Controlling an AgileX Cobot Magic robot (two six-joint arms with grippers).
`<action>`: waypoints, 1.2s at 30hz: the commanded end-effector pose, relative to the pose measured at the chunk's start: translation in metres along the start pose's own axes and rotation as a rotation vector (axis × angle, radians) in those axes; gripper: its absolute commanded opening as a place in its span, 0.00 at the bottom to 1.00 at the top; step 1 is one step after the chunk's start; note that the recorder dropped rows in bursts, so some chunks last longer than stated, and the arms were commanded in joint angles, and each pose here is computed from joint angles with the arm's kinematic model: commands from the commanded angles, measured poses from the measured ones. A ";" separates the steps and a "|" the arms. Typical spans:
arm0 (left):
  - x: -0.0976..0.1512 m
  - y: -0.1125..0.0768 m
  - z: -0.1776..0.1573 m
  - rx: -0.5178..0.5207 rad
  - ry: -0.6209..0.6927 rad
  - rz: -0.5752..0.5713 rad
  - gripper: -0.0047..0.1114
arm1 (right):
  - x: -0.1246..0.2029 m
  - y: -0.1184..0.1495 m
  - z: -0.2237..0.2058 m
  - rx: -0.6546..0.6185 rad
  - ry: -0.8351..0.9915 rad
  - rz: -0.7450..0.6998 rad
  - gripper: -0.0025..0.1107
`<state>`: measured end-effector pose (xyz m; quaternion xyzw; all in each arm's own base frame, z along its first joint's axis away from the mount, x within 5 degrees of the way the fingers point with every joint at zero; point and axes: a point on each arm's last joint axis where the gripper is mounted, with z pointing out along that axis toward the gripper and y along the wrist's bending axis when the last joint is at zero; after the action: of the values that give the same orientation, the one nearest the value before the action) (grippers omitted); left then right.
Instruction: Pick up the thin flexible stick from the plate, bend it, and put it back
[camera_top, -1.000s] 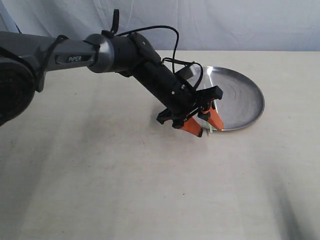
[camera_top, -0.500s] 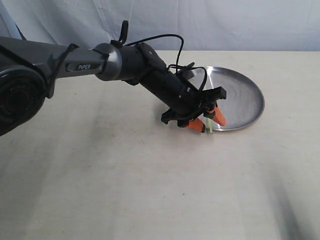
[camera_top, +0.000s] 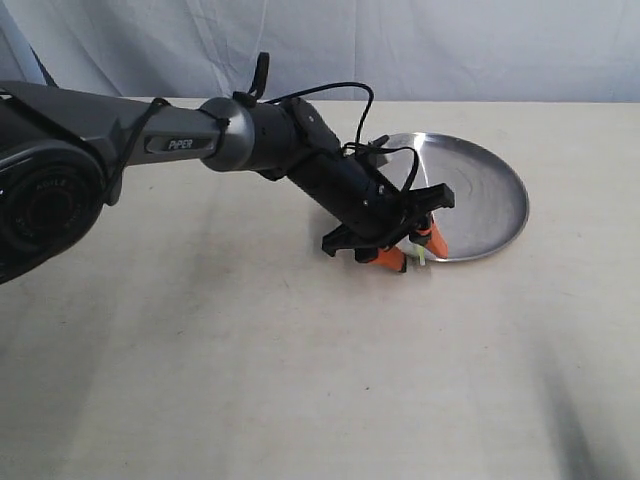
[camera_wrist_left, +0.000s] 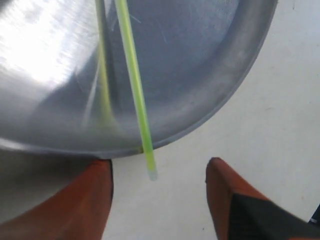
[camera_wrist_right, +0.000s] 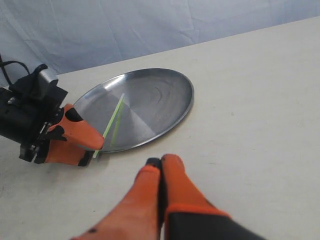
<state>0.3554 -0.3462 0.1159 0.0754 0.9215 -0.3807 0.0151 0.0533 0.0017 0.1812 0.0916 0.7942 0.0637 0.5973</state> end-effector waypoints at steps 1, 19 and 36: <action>-0.001 -0.006 0.000 0.034 -0.017 -0.031 0.51 | 0.000 0.000 0.000 -0.005 -0.011 -0.002 0.02; 0.007 -0.015 0.007 0.042 -0.004 -0.040 0.50 | 0.000 0.000 0.000 -0.003 -0.014 -0.009 0.02; 0.011 -0.017 0.011 0.023 -0.007 -0.067 0.44 | 0.000 0.000 0.000 -0.005 -0.011 -0.003 0.02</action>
<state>0.3432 -0.3621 0.1156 0.0473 0.9202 -0.3885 0.0026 0.0533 0.0017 0.1812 0.0916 0.7942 0.0637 0.5973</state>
